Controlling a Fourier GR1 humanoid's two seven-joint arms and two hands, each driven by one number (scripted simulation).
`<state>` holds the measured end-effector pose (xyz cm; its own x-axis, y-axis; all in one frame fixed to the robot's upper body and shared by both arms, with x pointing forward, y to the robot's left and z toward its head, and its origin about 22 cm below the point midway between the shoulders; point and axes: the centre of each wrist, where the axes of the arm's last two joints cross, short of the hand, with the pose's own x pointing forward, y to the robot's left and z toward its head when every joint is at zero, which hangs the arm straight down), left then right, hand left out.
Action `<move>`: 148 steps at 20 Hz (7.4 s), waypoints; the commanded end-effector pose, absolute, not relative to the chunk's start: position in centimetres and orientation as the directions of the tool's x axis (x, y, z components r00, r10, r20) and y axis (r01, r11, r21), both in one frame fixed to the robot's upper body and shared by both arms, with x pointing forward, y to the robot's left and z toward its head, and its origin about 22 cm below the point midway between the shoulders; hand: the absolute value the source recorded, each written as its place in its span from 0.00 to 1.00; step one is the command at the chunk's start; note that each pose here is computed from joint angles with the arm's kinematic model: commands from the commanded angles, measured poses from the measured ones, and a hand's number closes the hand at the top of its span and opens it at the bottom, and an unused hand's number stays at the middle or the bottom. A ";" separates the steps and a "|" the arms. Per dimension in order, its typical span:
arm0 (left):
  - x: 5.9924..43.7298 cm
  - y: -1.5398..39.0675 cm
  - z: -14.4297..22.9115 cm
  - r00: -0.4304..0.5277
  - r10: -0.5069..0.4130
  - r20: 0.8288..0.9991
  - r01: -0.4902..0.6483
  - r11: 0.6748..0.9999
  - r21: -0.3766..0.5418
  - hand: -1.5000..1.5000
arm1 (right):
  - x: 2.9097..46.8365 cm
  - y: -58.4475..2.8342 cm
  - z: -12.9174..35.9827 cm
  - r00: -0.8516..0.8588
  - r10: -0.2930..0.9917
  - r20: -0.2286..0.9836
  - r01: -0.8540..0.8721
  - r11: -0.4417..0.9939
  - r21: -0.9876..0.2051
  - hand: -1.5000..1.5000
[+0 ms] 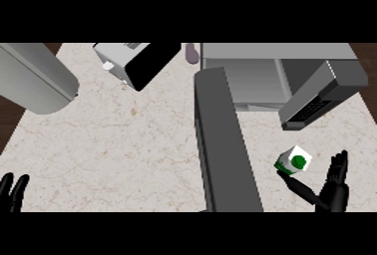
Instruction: Pick up the milk, place it into the microwave and close the microwave
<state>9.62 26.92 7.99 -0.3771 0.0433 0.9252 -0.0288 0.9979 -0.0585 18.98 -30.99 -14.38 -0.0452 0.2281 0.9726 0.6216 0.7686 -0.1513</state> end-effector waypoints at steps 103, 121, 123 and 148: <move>15.3 27.6 7.0 -0.378 0.054 0.924 0.153 0.988 0.004 0.00 | 45.4 -20.4 6.3 -0.242 0.605 0.758 0.382 0.778 -0.499 0.00; 15.9 25.3 7.2 -0.378 0.042 0.925 0.178 0.984 0.028 0.00 | 44.5 -21.6 4.4 -0.232 0.489 0.841 0.276 0.862 -0.425 0.00; 16.1 25.1 7.1 -0.378 0.054 0.924 0.192 0.981 0.021 0.00 | 44.8 -22.8 5.1 -0.227 0.489 0.842 0.284 0.861 -0.422 0.00; 18.0 21.5 6.1 -0.321 0.075 0.944 0.279 0.960 0.019 0.00 | 40.4 -23.7 -2.7 -0.274 0.217 0.937 0.044 0.976 -0.213 0.00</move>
